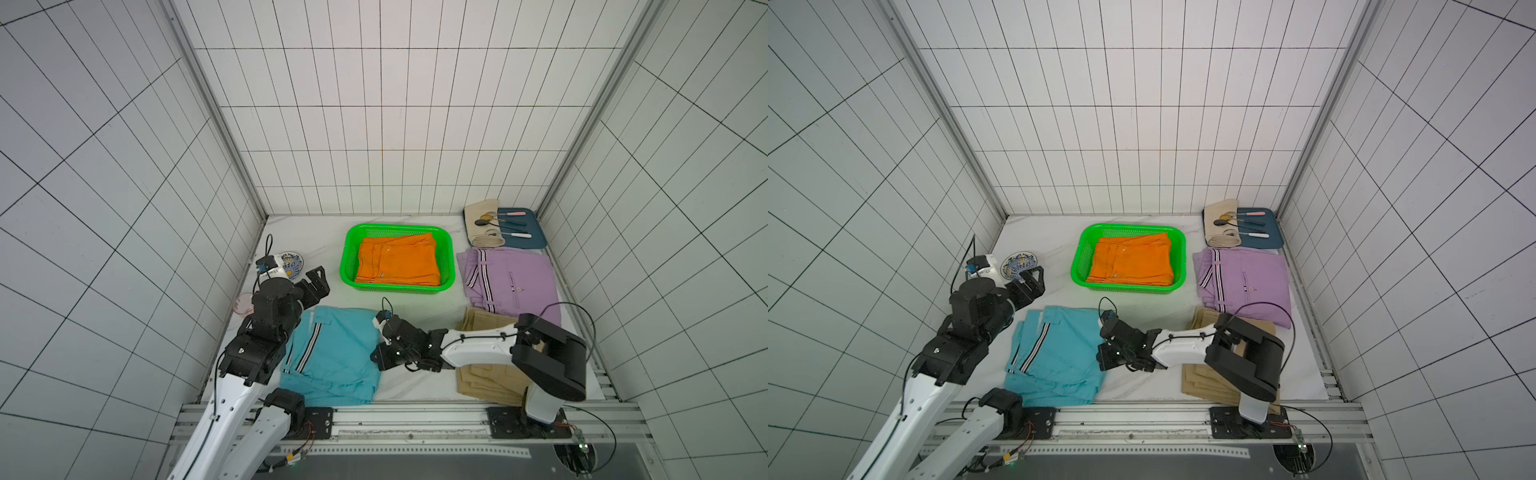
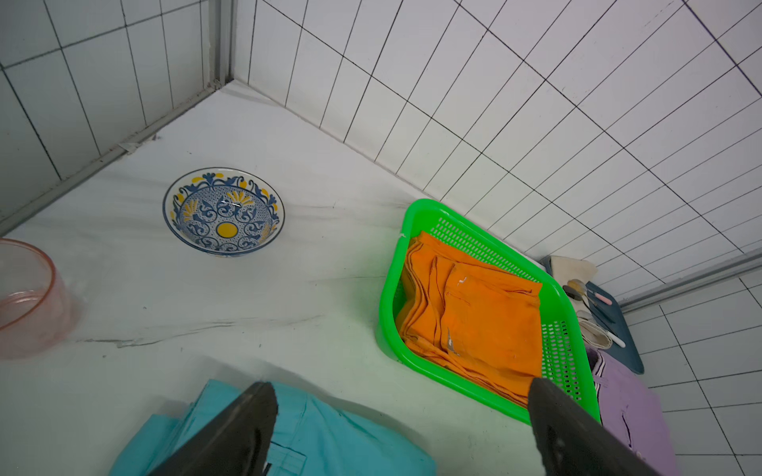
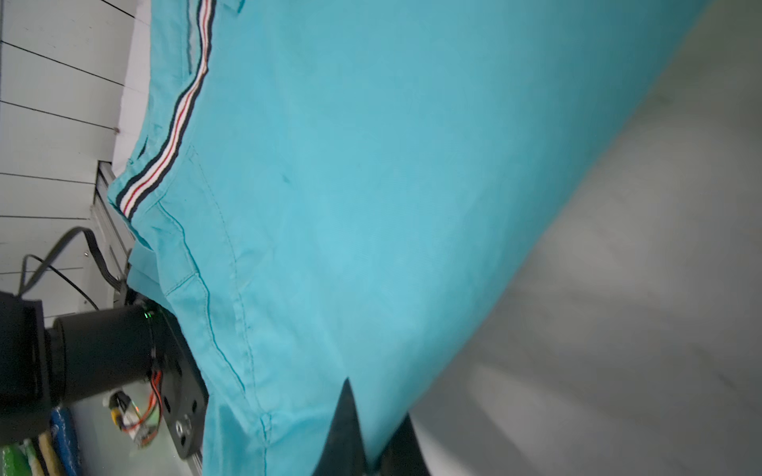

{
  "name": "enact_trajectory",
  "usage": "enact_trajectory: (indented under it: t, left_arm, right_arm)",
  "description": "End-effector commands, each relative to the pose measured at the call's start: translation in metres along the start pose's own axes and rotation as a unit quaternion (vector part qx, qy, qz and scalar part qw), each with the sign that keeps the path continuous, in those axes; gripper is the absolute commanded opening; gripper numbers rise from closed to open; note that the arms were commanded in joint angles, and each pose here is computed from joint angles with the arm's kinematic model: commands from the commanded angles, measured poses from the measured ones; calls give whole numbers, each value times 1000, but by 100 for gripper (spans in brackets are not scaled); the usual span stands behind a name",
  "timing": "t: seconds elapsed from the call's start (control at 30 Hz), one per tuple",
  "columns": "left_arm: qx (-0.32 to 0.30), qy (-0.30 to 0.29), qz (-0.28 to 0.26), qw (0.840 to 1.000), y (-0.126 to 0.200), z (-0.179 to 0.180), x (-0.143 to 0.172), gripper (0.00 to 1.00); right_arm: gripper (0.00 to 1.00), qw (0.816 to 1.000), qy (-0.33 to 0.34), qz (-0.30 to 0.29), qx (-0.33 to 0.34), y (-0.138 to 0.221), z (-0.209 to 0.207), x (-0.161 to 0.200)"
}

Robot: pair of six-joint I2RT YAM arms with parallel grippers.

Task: Put the folded long pants in the basket
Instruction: Move the long pant to the center of the board, then pick up the long pant at the center of the board.

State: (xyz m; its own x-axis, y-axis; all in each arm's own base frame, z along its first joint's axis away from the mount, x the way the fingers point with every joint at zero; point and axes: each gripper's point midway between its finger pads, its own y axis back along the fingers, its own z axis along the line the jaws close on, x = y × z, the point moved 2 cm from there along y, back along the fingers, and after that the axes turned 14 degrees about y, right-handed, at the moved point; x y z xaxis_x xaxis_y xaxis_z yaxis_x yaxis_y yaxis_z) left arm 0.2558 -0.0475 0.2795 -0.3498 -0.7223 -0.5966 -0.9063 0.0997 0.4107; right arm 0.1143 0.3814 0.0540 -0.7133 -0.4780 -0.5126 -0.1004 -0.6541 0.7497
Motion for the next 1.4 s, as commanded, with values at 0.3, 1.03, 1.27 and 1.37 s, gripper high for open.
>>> enact_trajectory:
  t: [0.3,1.03,1.27,1.37]
  left_arm:
    - [4,84,104,991,-6,12,38,98]
    - [-31,117,392,912,-42,95,205,97]
    - [-73,109,385,913,-55,118,214,97]
    - [-76,120,400,905,-56,122,224,97]
  right_arm:
    - [0,995,-84,-18,56,82,-108,45]
    - [0,993,-108,-26,48,91,-115,45]
    - [0,992,-121,-5,29,78,-114,48]
    - [0,992,-123,-1,25,75,-113,48]
